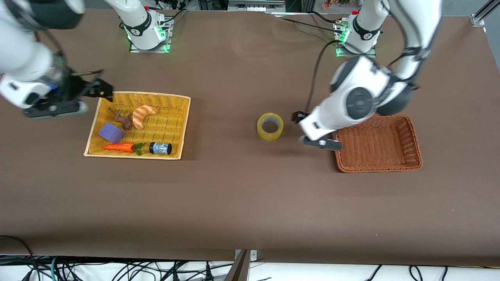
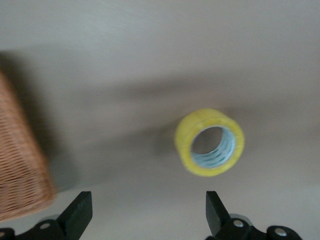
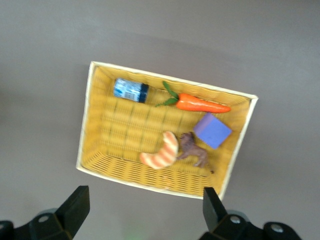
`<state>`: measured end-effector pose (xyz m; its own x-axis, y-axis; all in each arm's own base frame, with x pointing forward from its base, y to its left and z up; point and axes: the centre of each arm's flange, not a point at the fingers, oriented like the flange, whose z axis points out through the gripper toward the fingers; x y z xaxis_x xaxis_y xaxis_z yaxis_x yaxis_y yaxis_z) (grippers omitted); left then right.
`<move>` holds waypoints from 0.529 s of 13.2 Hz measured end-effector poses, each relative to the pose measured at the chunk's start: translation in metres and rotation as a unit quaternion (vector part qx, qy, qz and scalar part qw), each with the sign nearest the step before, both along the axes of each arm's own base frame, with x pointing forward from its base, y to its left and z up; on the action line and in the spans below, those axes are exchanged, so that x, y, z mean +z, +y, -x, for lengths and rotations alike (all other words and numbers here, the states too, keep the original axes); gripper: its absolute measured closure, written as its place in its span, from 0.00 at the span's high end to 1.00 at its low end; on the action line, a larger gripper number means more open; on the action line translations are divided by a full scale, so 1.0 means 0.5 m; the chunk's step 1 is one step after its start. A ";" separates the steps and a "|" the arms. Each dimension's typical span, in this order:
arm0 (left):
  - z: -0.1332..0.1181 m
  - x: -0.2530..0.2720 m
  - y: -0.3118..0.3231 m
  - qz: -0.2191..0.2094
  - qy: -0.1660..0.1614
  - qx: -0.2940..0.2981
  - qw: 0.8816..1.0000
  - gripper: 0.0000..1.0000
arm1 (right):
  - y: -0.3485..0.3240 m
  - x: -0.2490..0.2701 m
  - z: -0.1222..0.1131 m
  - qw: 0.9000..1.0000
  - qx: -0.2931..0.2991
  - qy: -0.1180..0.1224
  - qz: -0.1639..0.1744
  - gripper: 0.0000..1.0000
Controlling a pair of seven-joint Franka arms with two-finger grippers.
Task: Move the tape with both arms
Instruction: 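Grasp the tape roll with the left gripper while the right gripper retracts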
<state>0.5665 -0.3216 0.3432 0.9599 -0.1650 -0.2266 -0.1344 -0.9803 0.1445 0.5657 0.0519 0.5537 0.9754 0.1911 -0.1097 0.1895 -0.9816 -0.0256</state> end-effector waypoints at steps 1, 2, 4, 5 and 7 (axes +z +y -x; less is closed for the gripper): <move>0.012 -0.048 -0.027 -0.007 -0.017 -0.009 1.000 1.00 | -0.041 -0.005 -0.002 1.000 0.005 0.003 -0.008 1.00; 0.023 -0.098 -0.041 -0.007 -0.033 -0.016 0.999 1.00 | -0.062 -0.009 -0.003 1.000 0.006 0.005 -0.012 1.00; 0.057 -0.199 -0.059 0.003 -0.041 -0.021 0.999 1.00 | -0.056 -0.011 -0.002 1.000 0.009 0.006 -0.013 1.00; 0.080 -0.243 -0.076 0.004 -0.036 -0.022 0.999 1.00 | -0.049 -0.011 -0.002 1.000 0.012 0.006 -0.013 1.00; 0.123 -0.314 -0.122 0.000 -0.036 -0.035 0.999 1.00 | -0.044 -0.011 -0.002 1.000 0.014 0.006 -0.013 1.00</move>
